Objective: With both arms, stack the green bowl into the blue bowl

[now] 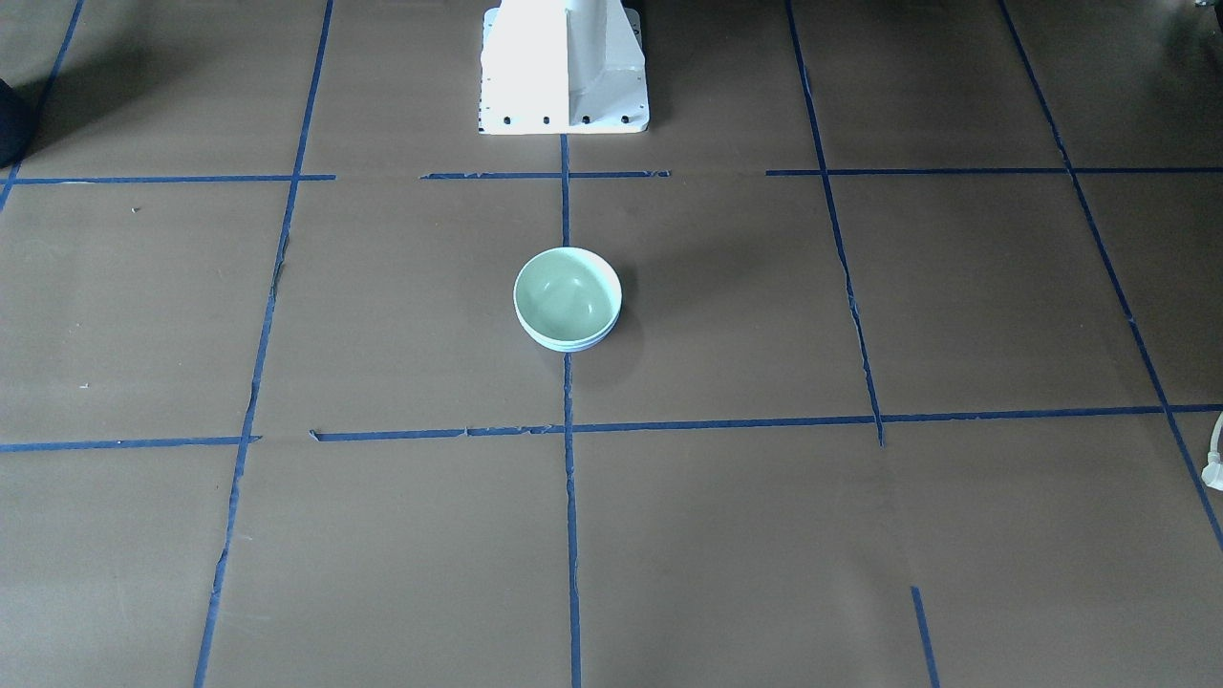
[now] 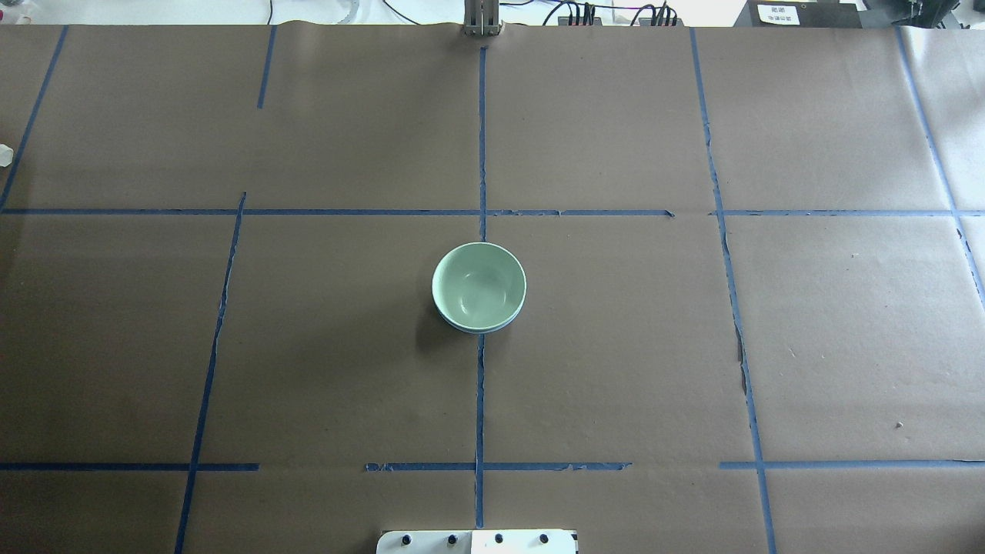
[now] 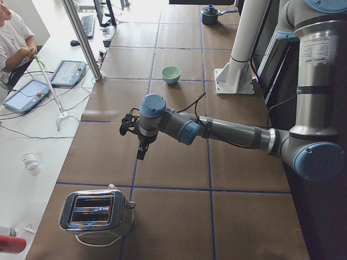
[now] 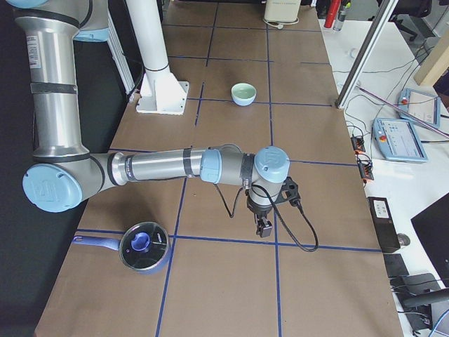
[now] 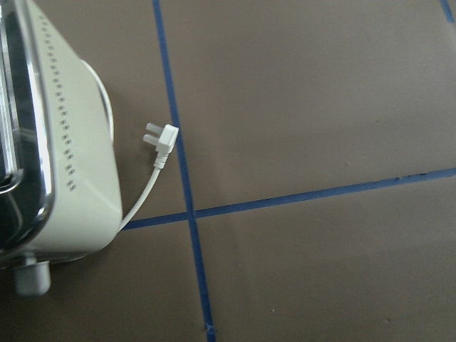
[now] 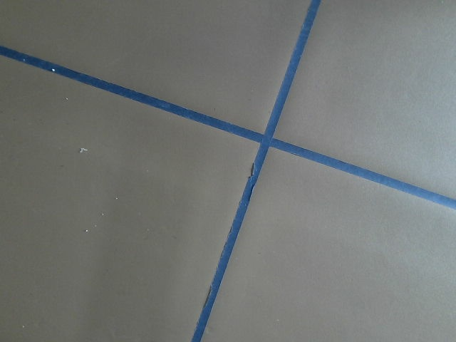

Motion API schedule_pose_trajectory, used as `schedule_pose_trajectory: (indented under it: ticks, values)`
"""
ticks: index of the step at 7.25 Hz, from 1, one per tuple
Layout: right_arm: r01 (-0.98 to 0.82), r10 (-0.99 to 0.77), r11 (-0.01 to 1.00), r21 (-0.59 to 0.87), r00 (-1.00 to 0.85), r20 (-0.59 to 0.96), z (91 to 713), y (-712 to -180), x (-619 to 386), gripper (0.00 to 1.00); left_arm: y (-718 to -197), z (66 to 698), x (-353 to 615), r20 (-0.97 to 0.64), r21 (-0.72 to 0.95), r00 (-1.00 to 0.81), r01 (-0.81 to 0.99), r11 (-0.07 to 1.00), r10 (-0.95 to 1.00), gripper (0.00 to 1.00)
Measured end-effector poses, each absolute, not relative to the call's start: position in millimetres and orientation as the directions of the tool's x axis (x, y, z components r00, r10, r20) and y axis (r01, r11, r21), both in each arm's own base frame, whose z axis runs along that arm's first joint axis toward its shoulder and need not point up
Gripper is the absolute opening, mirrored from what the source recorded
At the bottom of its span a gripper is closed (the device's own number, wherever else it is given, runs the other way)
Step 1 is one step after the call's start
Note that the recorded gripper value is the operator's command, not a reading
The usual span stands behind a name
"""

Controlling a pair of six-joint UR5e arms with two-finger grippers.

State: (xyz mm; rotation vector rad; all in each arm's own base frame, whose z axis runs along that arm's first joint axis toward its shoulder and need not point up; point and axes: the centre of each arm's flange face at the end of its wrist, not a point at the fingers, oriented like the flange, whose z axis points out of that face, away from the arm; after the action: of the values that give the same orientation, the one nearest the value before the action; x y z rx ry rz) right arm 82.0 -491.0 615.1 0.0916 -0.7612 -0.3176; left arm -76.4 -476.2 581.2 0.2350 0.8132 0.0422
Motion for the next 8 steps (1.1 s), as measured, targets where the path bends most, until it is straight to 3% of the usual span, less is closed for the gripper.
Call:
schedule_pose_trajectory:
  ticks: [4,8]
  values:
    - [0.248,-0.289,0.956,0.156,0.709,0.643,611.3,-499.6,63.4,1.00,-464.5,606.2,-43.8,-0.743,0.035,0.666,-0.062,0.997,0.068,1.00]
    - [0.271,-0.302,0.951,0.149,0.714,0.631,606.9,-505.5,45.8,1.00,-468.7,618.9,-36.8,-0.739,0.042,0.665,-0.120,0.992,0.112,1.00]
